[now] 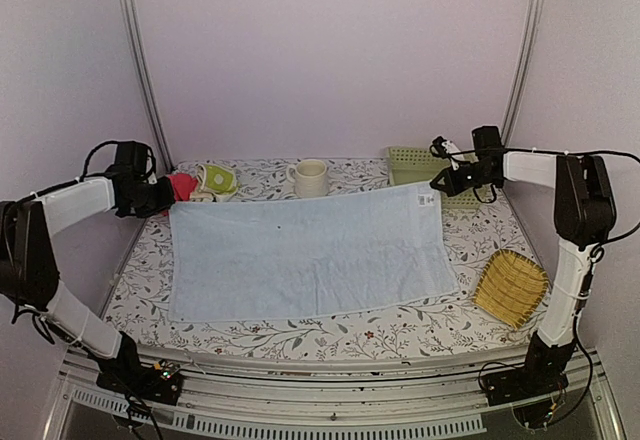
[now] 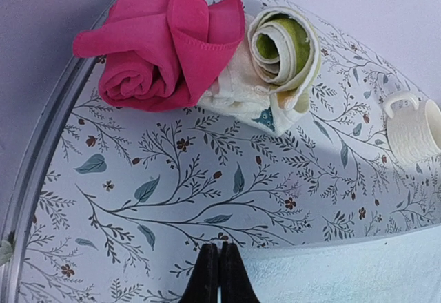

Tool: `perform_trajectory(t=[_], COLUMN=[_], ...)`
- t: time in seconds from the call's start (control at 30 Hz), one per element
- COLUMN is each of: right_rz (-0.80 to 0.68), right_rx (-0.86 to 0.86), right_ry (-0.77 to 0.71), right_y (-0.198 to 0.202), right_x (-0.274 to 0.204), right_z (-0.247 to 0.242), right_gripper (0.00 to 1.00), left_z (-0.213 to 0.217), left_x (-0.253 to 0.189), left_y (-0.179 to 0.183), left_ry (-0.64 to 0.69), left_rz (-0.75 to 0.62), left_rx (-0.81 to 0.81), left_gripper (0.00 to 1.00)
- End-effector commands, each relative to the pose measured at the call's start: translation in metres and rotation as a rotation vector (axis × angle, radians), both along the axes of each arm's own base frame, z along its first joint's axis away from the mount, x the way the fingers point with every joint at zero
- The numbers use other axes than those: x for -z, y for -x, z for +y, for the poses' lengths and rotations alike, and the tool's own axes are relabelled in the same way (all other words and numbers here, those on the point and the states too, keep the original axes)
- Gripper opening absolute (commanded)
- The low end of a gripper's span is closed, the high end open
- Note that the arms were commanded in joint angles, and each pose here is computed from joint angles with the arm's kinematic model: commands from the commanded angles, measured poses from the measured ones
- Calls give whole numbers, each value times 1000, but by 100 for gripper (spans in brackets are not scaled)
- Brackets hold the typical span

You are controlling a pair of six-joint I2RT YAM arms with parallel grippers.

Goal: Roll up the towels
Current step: Fold the towel at the center of the board.

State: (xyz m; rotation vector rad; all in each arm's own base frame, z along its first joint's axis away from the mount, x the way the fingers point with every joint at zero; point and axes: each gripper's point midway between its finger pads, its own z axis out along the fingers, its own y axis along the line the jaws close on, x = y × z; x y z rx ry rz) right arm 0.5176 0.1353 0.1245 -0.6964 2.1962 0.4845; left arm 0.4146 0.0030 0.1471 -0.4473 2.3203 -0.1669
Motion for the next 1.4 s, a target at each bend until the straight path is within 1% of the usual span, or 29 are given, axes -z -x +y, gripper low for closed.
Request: perform_trajectory(t=[0.0,0.1,0.23,0.33,0.47,0.63,0.77,0.9,1.1,1.27,1.37], right_rz=[-46,-55,-55,-62,-60,-41,-36,-31,-22,-10,3], right_rx=[-42,-65,-84,-105,-114,-103,-55,-45,-118,-180,-213], right_ry=[-19,-23,-35,-49,-25,9,46,33,3,-15,-19], right_y=[14,25,40,54,68,83,86,93,120,143,155], right_x=[-20,-25,-30,-37,-35,-23,-20,-21,-20,-20,-16], right_z=[1,3,5,7,4,-6,-21,-28,-19,-13,-10], right_gripper=[3,3,3,3,3,3,3,3,3,3,3], left_z=[0,-4,-7,-7,-7,-9,-6,-9,-11,-1,1], left_x=[-2,-5,3,2,-1,8,13,14,17,21,23], left_y=[15,23,38,48,60,75,84,90,101,112,115], left_ry=[26,44,56,59,74,89,86,105,109,76,81], left_rz=[18,29,95,115,130,196,218,235,277,334,347], left_rx=[3,18,35,37,42,51,45,59,70,49,46], left_gripper=[0,0,0,0,0,0,0,0,0,0,0])
